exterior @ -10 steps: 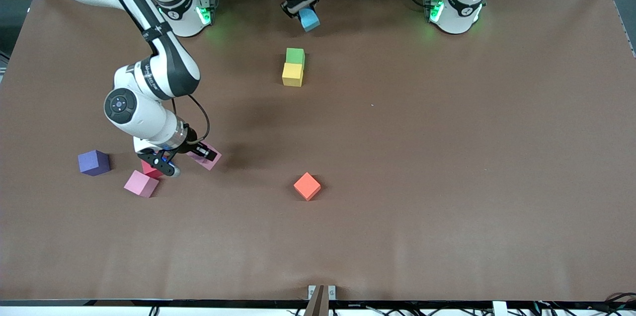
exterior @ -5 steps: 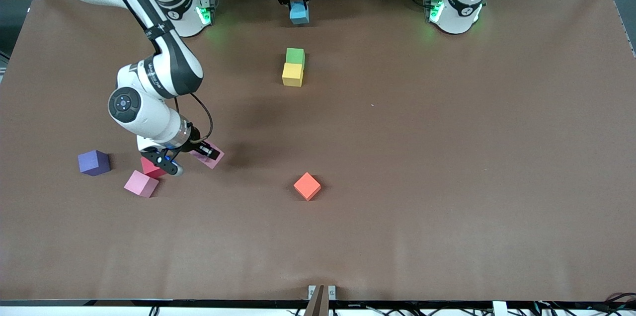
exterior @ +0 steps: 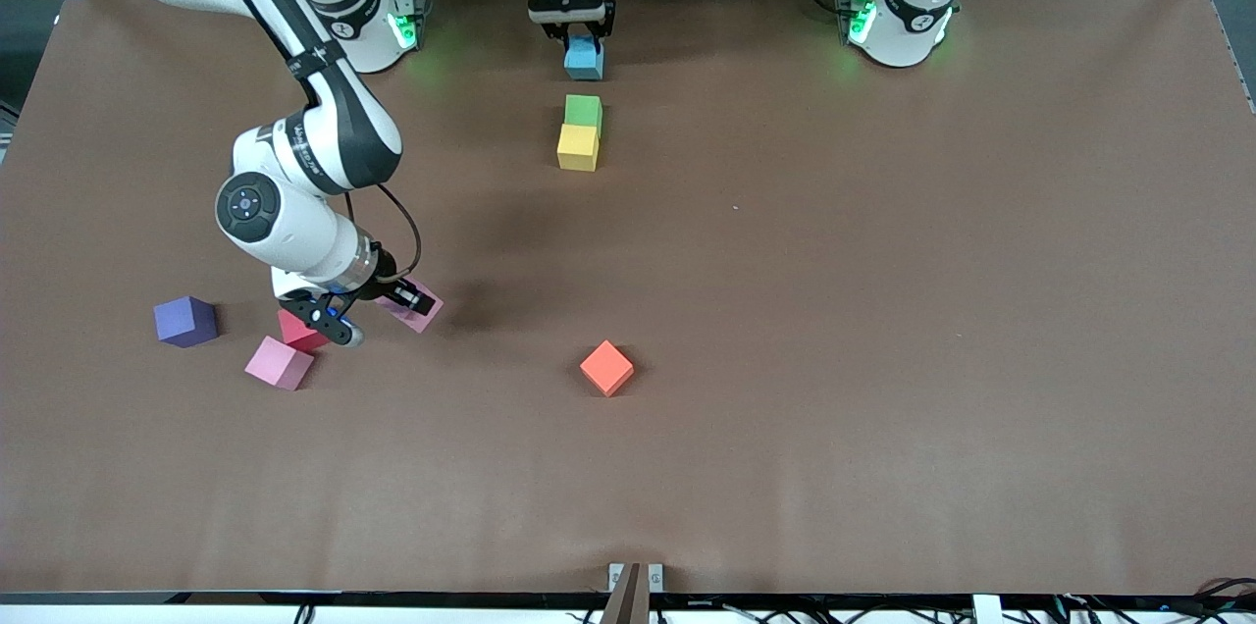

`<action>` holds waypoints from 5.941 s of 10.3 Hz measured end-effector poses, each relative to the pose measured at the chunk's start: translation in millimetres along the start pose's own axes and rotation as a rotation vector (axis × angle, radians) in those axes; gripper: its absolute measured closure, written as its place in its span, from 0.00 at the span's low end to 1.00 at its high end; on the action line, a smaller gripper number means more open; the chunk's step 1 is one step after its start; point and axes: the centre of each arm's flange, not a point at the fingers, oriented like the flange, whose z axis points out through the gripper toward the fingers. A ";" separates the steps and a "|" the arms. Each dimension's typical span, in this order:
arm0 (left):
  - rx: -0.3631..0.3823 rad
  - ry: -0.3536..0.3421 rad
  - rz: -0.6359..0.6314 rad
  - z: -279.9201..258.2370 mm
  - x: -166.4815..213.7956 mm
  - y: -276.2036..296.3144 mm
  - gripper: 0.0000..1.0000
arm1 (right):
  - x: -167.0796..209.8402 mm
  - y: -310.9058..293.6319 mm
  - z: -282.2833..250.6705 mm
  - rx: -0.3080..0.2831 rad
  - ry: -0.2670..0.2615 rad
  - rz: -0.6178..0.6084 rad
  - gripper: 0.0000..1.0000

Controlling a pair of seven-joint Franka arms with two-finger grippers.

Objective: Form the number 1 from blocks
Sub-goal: 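Place the cyan cube beyond the green cube with the left gripper, then carry the lavender cube to the column while the left gripper withdraws, then set the lavender cube beside the yellow cube and open the right gripper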

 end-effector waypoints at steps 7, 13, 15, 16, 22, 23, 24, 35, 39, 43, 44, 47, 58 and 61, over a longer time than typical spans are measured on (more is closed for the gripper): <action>0.004 -0.015 0.004 10.1 13.0 -2.7 0.45 | 0.1 -0.6 -0.1 0.002 0.002 0.000 0.41; -0.002 -0.017 -0.032 11.9 35.6 -4.8 0.45 | 2.6 -4.4 -7.8 0.013 0.016 -0.008 0.41; -0.005 -0.005 -0.026 12.5 39.7 -5.2 0.45 | 2.3 -4.8 -7.9 0.012 0.017 -0.010 0.41; -0.006 0.000 -0.027 12.8 42.5 -5.5 0.45 | 1.6 -5.5 -7.9 0.013 0.017 -0.012 0.41; -0.015 0.005 -0.043 9.8 54.2 -5.0 0.00 | -10.9 -17.1 -6.5 0.013 0.015 -0.042 0.41; -0.027 0.013 -0.046 2.1 56.4 -3.1 0.00 | -14.0 -20.3 -6.3 0.015 0.017 -0.050 0.41; -0.037 0.023 -0.055 -10.1 59.7 -2.1 0.00 | -16.5 -23.1 -6.3 0.019 0.019 -0.056 0.41; 0.075 0.027 -0.248 -16.0 436.2 -228.8 0.00 | -111.4 -88.4 -8.0 0.072 -0.011 -0.215 0.41; 0.084 0.021 -0.203 -16.8 546.7 -389.5 0.00 | -167.9 -101.3 13.6 0.031 -0.041 -0.267 0.41; 0.065 0.023 -0.155 -30.6 583.4 -457.8 0.00 | -258.1 -105.8 56.7 -0.037 0.002 -0.357 0.41; 0.079 0.007 -0.123 -29.9 584.6 -466.7 0.00 | -269.2 -101.0 66.7 -0.040 0.010 -0.379 0.41; 0.114 -0.053 -0.072 -29.9 590.8 -506.8 0.00 | -288.2 -93.8 86.9 -0.060 -0.001 -0.418 0.41; 0.022 -0.124 -0.030 -234.5 529.4 -558.6 0.00 | -314.9 -81.9 136.8 -0.145 0.008 -0.429 0.41; 0.002 -0.119 -0.022 -278.9 533.2 -576.3 0.00 | -316.7 -83.0 137.2 -0.141 0.008 -0.432 0.22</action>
